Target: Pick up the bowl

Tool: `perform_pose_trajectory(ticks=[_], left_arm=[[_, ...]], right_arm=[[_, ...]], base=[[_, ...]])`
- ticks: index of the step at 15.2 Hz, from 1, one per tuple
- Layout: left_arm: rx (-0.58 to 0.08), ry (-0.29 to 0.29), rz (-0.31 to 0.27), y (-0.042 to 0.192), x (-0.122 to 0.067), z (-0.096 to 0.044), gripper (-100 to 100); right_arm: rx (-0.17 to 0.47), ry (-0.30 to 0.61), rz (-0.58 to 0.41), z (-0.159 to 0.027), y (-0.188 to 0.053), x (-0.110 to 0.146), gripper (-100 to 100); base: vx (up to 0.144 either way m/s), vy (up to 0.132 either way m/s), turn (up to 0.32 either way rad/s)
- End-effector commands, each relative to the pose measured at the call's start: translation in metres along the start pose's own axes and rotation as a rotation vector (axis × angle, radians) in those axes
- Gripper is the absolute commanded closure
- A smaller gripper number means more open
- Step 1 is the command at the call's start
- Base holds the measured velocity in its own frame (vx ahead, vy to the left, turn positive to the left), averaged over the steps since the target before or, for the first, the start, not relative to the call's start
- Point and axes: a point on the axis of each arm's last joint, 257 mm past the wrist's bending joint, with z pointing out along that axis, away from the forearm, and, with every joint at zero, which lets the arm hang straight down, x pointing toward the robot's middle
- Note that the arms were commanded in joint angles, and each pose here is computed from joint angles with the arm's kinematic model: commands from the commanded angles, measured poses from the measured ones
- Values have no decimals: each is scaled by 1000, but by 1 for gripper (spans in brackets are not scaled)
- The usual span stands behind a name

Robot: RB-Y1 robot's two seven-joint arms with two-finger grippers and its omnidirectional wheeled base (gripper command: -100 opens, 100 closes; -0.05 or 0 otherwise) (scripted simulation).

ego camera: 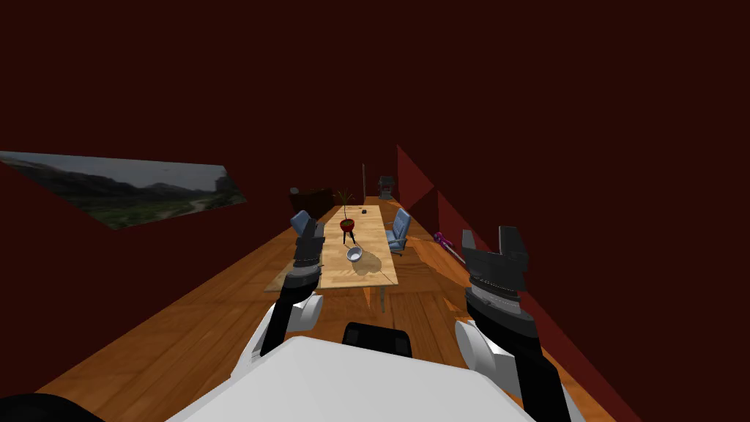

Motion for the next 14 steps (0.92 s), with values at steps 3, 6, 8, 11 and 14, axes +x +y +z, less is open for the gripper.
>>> perform_pose_trajectory(ticks=[3, 6, 8, 11, 14], left_arm=[[-22, 67, 17, 11, 7, -2, -100], [-64, 120, 31, 28, 12, -5, -100], [-123, 164, 46, 51, 13, -8, -100], [-167, 182, 54, 67, 13, -11, -100], [-250, 209, 69, 98, 8, -16, -100]], right_arm=[[0, 0, 0, 0, 0, 0, 0], [0, 0, 0, 0, 0, 0, 0], [0, 0, 0, 0, 0, 0, 0], [0, 0, 0, 0, 0, 0, 0], [0, 0, 0, 0, 0, 0, 0]], base=[[-3, 3, -55], [-6, 8, -87], [-9, 13, -118], [-9, 13, -115], [-10, 10, -109]])
